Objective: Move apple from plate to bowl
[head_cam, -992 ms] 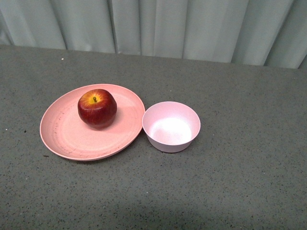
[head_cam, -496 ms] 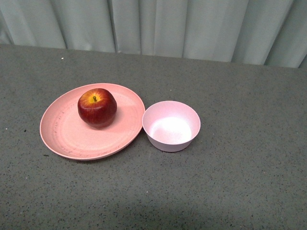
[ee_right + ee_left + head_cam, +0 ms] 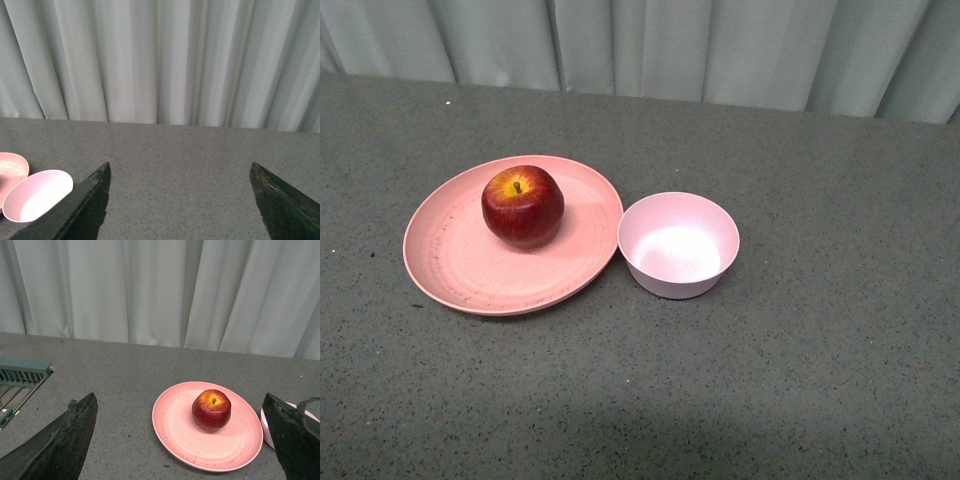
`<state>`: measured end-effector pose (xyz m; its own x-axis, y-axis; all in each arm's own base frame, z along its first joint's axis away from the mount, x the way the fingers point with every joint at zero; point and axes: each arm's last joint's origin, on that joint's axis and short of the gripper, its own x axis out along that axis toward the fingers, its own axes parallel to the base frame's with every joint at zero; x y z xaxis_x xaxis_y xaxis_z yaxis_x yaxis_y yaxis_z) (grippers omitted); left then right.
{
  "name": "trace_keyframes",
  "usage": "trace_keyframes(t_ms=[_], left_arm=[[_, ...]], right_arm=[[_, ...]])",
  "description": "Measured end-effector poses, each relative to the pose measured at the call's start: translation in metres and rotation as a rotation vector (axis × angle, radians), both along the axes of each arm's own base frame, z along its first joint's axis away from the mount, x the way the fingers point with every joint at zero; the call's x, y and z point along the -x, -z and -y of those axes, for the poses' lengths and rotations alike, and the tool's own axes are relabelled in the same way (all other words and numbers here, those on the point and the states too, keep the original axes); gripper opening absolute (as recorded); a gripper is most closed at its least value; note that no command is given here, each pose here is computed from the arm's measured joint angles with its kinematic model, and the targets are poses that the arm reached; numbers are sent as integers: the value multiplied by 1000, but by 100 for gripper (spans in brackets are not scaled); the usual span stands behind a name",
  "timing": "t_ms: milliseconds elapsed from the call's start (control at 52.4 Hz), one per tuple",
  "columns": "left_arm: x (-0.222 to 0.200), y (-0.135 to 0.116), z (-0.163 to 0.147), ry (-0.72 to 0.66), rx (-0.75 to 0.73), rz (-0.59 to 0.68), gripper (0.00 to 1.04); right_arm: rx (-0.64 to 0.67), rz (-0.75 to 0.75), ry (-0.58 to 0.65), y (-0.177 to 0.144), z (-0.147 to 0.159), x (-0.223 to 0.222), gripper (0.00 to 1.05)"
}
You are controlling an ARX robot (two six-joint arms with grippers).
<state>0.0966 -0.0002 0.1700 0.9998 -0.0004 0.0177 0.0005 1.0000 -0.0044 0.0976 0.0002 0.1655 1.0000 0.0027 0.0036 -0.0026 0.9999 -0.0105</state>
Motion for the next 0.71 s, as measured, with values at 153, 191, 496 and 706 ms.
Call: trace_keyframes(t_ms=[153, 191, 496, 706], left_arm=[[0, 0, 0, 0, 0, 0, 98], [0, 0, 0, 0, 0, 0, 98], [-19, 5, 2, -176, -57, -180, 98], [-75, -15, 11, -91, -47, -133, 98]], right_arm=[[0, 0, 0, 0, 0, 0, 95], [-1, 0, 0, 0, 0, 0, 95], [-1, 1, 1, 0, 0, 0, 95], [-1, 1, 0, 0, 0, 0, 95]])
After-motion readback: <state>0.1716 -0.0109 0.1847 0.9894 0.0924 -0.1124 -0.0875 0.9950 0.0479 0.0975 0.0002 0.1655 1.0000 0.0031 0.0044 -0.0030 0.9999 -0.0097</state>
